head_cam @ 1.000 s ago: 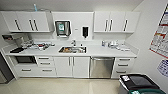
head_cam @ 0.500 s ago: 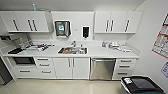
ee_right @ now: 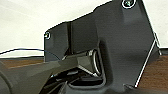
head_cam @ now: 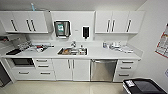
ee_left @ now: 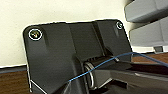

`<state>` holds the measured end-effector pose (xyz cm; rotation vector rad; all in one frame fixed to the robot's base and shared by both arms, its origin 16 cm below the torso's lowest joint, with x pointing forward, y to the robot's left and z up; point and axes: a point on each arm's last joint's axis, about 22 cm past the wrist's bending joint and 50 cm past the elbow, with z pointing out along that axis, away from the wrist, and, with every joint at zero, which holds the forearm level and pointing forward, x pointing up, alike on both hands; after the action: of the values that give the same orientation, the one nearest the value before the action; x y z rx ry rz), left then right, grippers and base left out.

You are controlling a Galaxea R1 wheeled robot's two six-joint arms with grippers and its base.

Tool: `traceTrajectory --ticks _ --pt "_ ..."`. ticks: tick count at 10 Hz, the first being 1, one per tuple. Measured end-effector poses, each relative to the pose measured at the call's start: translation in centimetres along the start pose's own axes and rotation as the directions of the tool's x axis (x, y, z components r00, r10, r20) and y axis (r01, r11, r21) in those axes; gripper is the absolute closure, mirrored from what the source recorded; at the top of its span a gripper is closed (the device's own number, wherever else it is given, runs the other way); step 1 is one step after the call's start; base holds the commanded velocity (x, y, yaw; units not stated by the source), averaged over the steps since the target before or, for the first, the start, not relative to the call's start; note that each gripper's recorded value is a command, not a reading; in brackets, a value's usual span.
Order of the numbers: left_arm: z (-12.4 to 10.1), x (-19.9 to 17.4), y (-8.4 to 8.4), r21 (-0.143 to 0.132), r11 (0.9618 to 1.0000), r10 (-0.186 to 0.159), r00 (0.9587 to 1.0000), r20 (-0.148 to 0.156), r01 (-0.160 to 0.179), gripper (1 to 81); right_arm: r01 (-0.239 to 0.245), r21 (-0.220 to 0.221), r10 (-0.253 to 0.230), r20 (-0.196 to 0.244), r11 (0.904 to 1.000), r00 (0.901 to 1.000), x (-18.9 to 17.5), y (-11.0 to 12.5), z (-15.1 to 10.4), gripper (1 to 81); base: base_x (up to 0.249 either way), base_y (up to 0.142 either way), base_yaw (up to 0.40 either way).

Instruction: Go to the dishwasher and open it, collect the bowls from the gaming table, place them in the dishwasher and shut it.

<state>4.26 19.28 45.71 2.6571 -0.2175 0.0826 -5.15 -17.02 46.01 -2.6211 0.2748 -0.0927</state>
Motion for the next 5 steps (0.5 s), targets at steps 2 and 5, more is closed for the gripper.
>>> traceTrajectory --ticks 2,5 --pt "0.0 -0.02 0.0 0.0 1.0 0.001 1.0 0.0 -0.001 1.0 0.0 0.0 0.0 0.0 1.0 1.0 -0.01 0.0 0.0 1.0 0.102 0.0 0.0" --pt "0.01 -0.05 0.03 0.0 1.0 0.0 1.0 0.001 0.0 1.0 0.0 0.0 0.0 0.0 1.0 1.0 -0.01 0.0 0.0 1.0 0.102 0.0 0.0"
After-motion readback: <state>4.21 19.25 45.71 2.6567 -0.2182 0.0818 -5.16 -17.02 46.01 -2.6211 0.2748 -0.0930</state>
